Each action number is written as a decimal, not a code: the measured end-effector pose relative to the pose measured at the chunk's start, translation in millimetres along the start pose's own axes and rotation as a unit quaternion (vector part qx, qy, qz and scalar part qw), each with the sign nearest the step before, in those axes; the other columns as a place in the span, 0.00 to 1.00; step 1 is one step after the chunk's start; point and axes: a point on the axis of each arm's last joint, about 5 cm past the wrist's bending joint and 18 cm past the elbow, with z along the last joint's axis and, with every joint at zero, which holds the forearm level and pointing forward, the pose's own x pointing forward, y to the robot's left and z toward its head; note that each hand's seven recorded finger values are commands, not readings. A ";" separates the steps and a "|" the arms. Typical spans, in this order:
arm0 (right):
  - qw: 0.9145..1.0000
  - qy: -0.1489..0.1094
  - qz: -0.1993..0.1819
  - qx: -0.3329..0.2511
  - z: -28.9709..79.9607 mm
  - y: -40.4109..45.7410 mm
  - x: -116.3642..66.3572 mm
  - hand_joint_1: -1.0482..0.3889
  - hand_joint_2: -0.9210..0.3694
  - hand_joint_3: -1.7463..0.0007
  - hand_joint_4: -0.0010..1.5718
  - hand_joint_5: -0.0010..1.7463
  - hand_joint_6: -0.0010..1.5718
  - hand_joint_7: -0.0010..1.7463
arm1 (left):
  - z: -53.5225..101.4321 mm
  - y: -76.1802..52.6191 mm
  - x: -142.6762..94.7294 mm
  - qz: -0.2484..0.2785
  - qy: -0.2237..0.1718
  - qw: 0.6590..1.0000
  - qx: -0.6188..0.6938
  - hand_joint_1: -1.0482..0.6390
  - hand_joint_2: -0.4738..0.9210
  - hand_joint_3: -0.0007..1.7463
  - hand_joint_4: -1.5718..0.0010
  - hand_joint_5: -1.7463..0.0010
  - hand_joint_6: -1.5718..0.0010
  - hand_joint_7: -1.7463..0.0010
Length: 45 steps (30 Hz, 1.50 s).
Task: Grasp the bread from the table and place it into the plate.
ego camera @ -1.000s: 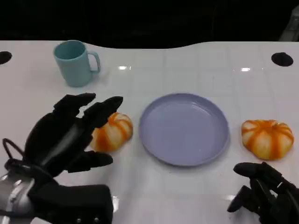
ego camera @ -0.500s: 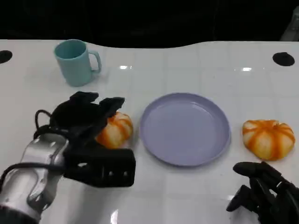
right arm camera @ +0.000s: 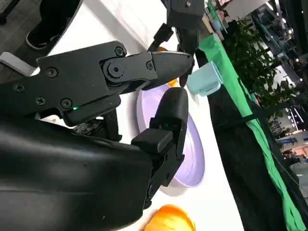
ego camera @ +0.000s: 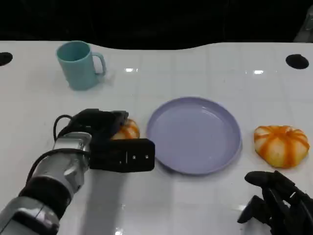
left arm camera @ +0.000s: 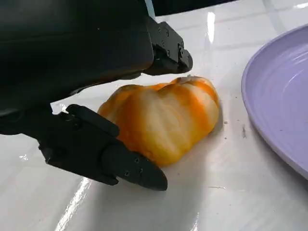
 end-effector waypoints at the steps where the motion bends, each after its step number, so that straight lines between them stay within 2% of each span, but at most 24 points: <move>1: 1.000 0.000 0.000 0.000 0.1 0.0 0.0 0.19 0.00 0.89 0.42 0.84 0.47 0.55 | 0.4 -0.7 1.7 -0.005 0.001 1.000 -0.004 0.30 0.91 0.01 0.91 0.92 0.84 0.99; 3: 1.000 -0.001 0.002 -0.001 0.2 -0.1 0.0 0.18 0.00 0.89 0.42 0.84 0.47 0.55 | 0.2 -1.6 4.2 -0.008 0.003 1.000 -0.011 0.32 0.92 0.01 0.90 0.92 0.83 0.99; 5: 1.000 -0.001 0.003 -0.001 0.3 -0.2 0.0 0.18 0.00 0.89 0.42 0.84 0.47 0.55 | 0.5 -1.7 5.7 -0.007 0.004 1.000 -0.017 0.42 0.95 0.01 0.83 0.92 0.75 0.98; 6: 1.000 -0.001 0.004 -0.001 0.3 -0.2 0.0 0.18 0.00 0.89 0.42 0.84 0.46 0.55 | 0.2 -2.9 5.9 -0.004 0.003 1.000 -0.022 0.43 0.96 0.01 0.82 0.93 0.74 0.98; 8: 1.000 -0.001 0.005 -0.001 0.4 -0.4 0.0 0.18 0.00 0.89 0.42 0.84 0.46 0.55 | -1.1 -3.8 6.1 0.001 -0.002 1.000 -0.030 0.48 0.99 0.03 0.71 0.90 0.63 0.96; 9: 1.000 -0.002 0.006 -0.002 0.4 -0.5 -0.1 0.19 0.00 0.89 0.42 0.84 0.46 0.55 | -1.9 -4.2 6.1 0.003 -0.003 0.999 -0.037 0.48 1.00 0.06 0.56 0.82 0.50 0.94; 10: 1.000 -0.002 0.007 -0.002 0.2 -0.7 -0.2 0.19 0.00 0.89 0.42 0.84 0.46 0.55 | -2.7 -3.9 6.1 0.006 -0.004 0.999 -0.045 0.48 1.00 0.07 0.51 0.79 0.46 0.94; 11: 1.000 -0.002 0.008 -0.001 0.0 -0.8 -0.3 0.18 0.00 0.89 0.42 0.84 0.47 0.55 | -3.1 -2.7 6.4 0.010 -0.003 0.999 -0.050 0.46 0.99 0.05 0.48 0.56 0.35 0.89; 12: 1.000 -0.002 0.009 -0.001 0.0 -0.9 -0.3 0.18 0.00 0.89 0.43 0.84 0.47 0.55 | -3.1 -0.9 6.8 0.017 -0.004 0.998 -0.054 0.46 1.00 0.04 0.51 0.23 0.40 0.60; 13: 1.000 -0.002 0.009 -0.001 0.0 -0.9 -0.3 0.18 0.00 0.89 0.43 0.84 0.47 0.55 | -3.0 -0.4 7.0 0.031 -0.004 0.998 -0.054 0.46 1.00 0.04 0.52 0.12 0.46 0.45; 14: 1.000 -0.002 0.008 -0.001 0.0 -0.9 -0.4 0.17 0.00 0.89 0.43 0.84 0.47 0.55 | -3.2 -1.0 6.9 0.044 -0.004 0.998 -0.054 0.47 1.00 0.09 0.52 0.05 0.55 0.25; 15: 1.000 -0.002 0.008 -0.002 0.1 -1.1 -0.5 0.17 0.00 0.89 0.43 0.84 0.47 0.55 | -3.3 -1.8 6.8 0.058 -0.004 0.997 -0.054 0.49 1.00 0.12 0.52 0.03 0.60 0.19; 19: 1.000 -0.002 0.007 -0.004 0.8 -2.1 -0.9 0.18 0.00 0.90 0.43 0.84 0.48 0.54 | -3.6 -4.3 6.6 0.098 -0.002 0.994 -0.055 0.52 1.00 0.18 0.54 0.00 0.69 0.03; 24: 1.000 -0.003 0.005 -0.004 1.7 -3.9 -1.8 0.18 0.00 0.89 0.43 0.84 0.47 0.54 | -3.6 -4.6 6.4 0.128 -0.005 0.990 -0.062 0.53 0.99 0.23 0.51 0.00 0.67 0.00; 26: 1.000 -0.003 0.005 -0.004 1.8 -4.1 -1.8 0.18 0.00 0.89 0.43 0.83 0.48 0.54 | -3.5 -4.4 6.4 0.133 -0.008 0.989 -0.069 0.53 0.87 0.45 0.48 0.00 0.64 0.00; 28: 1.000 -0.001 0.003 -0.003 1.7 -4.1 -1.9 0.18 0.00 0.89 0.43 0.84 0.48 0.54 | -4.1 -1.9 6.3 0.155 -0.009 0.982 -0.107 0.53 0.84 0.52 0.47 0.00 0.62 0.00; 31: 1.000 -0.001 0.000 -0.004 1.8 -4.0 -1.9 0.17 0.00 0.89 0.43 0.84 0.48 0.54 | -5.0 5.2 6.6 0.182 -0.004 0.969 -0.166 0.52 0.82 0.55 0.47 0.00 0.61 0.00; 33: 1.000 -0.001 -0.001 -0.004 1.9 -4.0 -1.9 0.18 0.00 0.90 0.43 0.84 0.48 0.54 | -4.7 9.2 6.9 0.191 -0.006 0.964 -0.185 0.54 0.74 0.65 0.44 0.00 0.57 0.00; 40: 1.000 -0.003 -0.003 -0.001 1.9 -3.7 -1.5 0.18 0.00 0.91 0.44 0.83 0.48 0.54 | 11.5 38.0 8.5 0.237 -0.083 0.941 -0.225 0.56 0.67 0.70 0.45 0.00 0.56 0.00; 43: 1.000 -0.002 -0.003 -0.001 1.9 -3.9 -1.6 0.18 0.00 0.91 0.44 0.83 0.48 0.54 | 21.4 44.2 7.4 0.247 -0.136 0.934 -0.220 0.56 0.66 0.70 0.46 0.00 0.56 0.00; 45: 1.000 -0.001 -0.003 0.000 1.8 -3.8 -1.5 0.18 0.00 0.91 0.44 0.83 0.48 0.54 | 24.9 45.3 7.2 0.249 -0.150 0.931 -0.219 0.56 0.66 0.71 0.46 0.00 0.55 0.00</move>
